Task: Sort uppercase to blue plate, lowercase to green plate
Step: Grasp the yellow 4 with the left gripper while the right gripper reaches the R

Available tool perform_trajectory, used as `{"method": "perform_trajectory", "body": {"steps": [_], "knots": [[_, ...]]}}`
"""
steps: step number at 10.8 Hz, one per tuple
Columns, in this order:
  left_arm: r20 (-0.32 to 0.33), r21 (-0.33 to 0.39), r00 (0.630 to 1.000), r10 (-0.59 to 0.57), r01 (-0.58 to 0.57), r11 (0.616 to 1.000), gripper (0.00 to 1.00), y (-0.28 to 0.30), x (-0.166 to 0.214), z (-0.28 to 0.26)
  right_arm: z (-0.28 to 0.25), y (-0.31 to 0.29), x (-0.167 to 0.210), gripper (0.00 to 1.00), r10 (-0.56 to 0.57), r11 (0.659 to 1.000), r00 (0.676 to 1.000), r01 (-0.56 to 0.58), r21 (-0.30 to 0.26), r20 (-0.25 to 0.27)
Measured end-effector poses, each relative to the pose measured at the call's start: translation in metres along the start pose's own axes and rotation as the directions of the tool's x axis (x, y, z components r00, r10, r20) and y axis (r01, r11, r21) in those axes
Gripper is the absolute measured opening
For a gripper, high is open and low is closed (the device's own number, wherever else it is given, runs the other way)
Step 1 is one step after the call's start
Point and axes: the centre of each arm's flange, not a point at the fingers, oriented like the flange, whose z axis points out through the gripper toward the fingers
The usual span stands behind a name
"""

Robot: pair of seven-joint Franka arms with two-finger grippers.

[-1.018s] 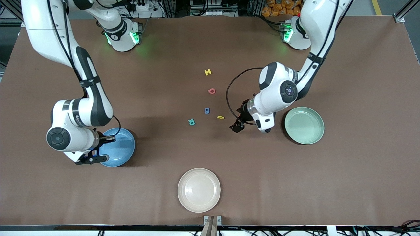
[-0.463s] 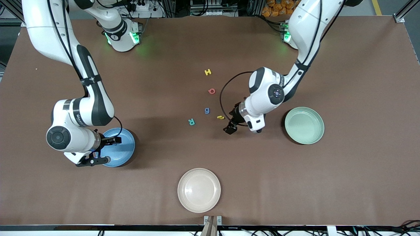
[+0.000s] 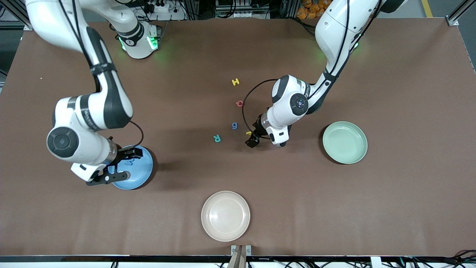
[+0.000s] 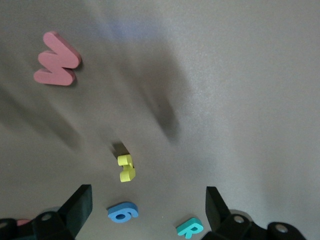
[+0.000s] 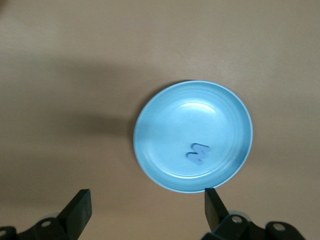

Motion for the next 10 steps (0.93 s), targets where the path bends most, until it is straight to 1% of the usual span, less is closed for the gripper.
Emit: {"method": "perform_trajectory", "body": {"steps": [3, 6, 8, 10], "knots": [[-0.014, -0.015, 1.000, -0.001, 0.001, 1.000, 1.00, -0.007, 0.003, 0.015, -0.037, -0.033, -0.011, 1.00, -0.018, 1.000, 0.999, 0.019, 0.003, -0.042], [-0.022, -0.023, 1.000, -0.001, 0.001, 1.000, 1.00, -0.012, 0.005, 0.023, -0.059, -0.061, -0.024, 1.00, -0.004, 1.000, 0.999, 0.004, 0.006, -0.042], [-0.027, -0.031, 1.000, 0.002, -0.003, 1.000, 1.00, -0.015, 0.003, 0.027, -0.061, -0.097, -0.031, 1.00, -0.013, 1.000, 0.999, 0.013, 0.004, -0.043], [-0.030, -0.033, 1.000, 0.007, -0.008, 0.999, 1.00, -0.019, 0.001, 0.032, -0.052, -0.142, -0.041, 1.00, -0.042, 0.999, 0.998, 0.042, -0.003, -0.037]]}}
